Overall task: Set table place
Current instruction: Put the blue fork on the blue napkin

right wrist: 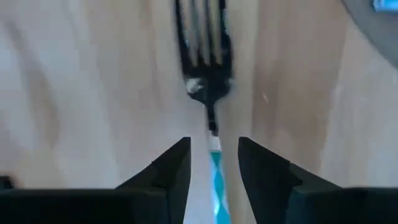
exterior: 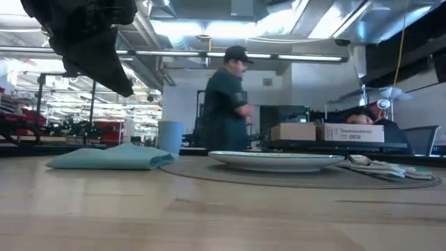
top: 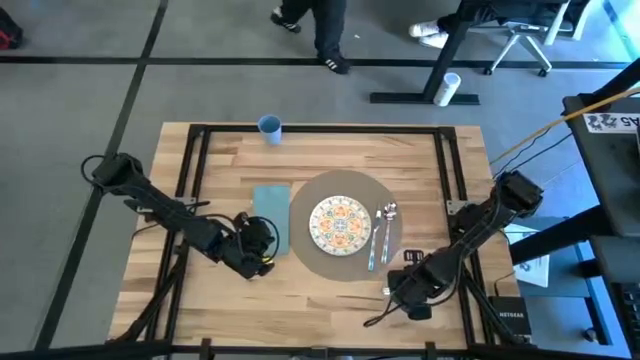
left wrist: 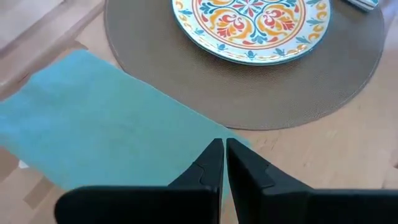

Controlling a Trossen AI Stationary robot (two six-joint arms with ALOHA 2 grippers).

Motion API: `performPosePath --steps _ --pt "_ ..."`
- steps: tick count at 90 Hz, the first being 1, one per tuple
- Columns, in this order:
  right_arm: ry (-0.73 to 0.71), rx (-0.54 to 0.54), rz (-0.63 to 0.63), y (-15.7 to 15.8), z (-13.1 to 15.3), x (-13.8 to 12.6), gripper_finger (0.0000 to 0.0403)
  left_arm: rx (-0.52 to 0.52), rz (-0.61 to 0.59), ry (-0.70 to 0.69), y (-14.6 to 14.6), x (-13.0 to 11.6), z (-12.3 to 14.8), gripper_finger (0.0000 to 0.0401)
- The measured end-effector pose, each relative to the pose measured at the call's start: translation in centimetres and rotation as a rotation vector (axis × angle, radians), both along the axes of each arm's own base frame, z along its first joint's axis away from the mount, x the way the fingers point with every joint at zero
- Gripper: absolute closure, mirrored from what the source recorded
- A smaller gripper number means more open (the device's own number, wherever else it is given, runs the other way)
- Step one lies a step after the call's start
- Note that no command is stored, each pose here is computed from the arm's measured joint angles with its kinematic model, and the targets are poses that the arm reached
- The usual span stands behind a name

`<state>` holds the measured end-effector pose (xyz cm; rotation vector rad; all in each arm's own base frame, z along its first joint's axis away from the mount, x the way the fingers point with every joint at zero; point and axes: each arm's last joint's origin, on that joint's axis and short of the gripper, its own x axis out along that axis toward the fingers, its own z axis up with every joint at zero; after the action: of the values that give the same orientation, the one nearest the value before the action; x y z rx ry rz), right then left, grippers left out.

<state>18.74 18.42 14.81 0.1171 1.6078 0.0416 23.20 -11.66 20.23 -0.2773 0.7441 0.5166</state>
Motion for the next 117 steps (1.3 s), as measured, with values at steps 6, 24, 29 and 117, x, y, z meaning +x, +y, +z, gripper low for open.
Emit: performPosePath --steps 6,24,29,117 --pt "0.005 -0.005 -0.002 -0.1 -0.3 -0.1 0.0282 0.0 0.0 0.0 0.0 0.0 0.0 0.0397" --pt "0.012 0.04 -0.015 -0.3 -1.1 -0.5 0.0283 -0.002 0.002 -0.001 0.0 0.0 0.0 0.0397" --pt "0.016 0.043 -0.022 -0.4 -1.3 -0.6 0.0283 -0.001 0.002 -0.001 0.0 0.0 0.0 0.0397" --pt "0.003 0.068 0.012 -0.2 -1.2 -0.3 0.0396 -0.014 0.032 0.007 0.2 -0.4 -0.8 0.0397"
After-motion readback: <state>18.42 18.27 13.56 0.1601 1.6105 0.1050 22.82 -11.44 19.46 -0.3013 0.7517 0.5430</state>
